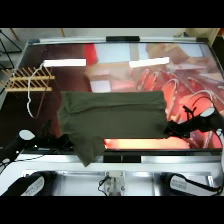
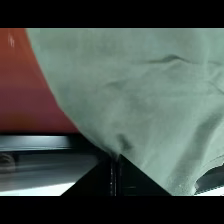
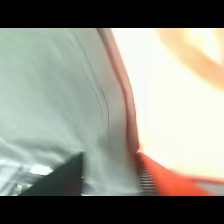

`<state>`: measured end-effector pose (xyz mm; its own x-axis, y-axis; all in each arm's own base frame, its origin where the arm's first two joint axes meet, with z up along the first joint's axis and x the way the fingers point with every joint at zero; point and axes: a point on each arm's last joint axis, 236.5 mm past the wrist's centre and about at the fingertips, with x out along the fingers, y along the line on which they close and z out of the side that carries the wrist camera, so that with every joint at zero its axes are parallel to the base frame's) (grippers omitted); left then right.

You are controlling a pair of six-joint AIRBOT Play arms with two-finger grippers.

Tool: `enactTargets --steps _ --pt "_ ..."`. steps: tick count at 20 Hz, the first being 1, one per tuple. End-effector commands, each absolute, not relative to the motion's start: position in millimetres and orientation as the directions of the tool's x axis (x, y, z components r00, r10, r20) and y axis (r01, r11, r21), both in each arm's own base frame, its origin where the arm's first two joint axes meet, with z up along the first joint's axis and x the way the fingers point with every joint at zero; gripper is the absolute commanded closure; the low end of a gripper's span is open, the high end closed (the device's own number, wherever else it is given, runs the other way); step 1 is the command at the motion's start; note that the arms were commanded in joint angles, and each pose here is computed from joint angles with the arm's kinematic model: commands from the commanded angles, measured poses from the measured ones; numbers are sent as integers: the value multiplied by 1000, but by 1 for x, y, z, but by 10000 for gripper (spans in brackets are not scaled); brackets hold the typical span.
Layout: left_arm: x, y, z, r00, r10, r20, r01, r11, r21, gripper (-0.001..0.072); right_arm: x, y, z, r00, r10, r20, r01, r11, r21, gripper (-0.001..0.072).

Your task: Fold the shirts.

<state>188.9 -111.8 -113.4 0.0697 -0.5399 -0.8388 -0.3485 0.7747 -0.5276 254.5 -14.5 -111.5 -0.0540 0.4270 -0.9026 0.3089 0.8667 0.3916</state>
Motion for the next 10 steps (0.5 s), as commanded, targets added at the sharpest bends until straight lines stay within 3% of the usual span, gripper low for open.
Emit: enactTargets --steps 1,3,4,6,10 --pt "188 -113 -113 65 -543 -837 -348 774 -529 670 256 -9 -113 -46 447 -893 314 856 412 348" --pt "190 -113 -112 68 -543 -837 -345 774 -531 671 252 -2 -110 -65 470 -880 285 854 435 505" --pt "193 -112 -109 74 -543 -836 -334 776 -534 670 249 1 -110 -85 469 -879 258 863 435 638" --pt "204 -113 -94 89 -555 -827 -245 793 -558 671 254 3 -103 -82 450 -889 176 885 432 636" --pt "254 -98 -31 188 -574 -797 -147 786 -601 672 301 -9 -67 73 418 -906 144 894 424 637"
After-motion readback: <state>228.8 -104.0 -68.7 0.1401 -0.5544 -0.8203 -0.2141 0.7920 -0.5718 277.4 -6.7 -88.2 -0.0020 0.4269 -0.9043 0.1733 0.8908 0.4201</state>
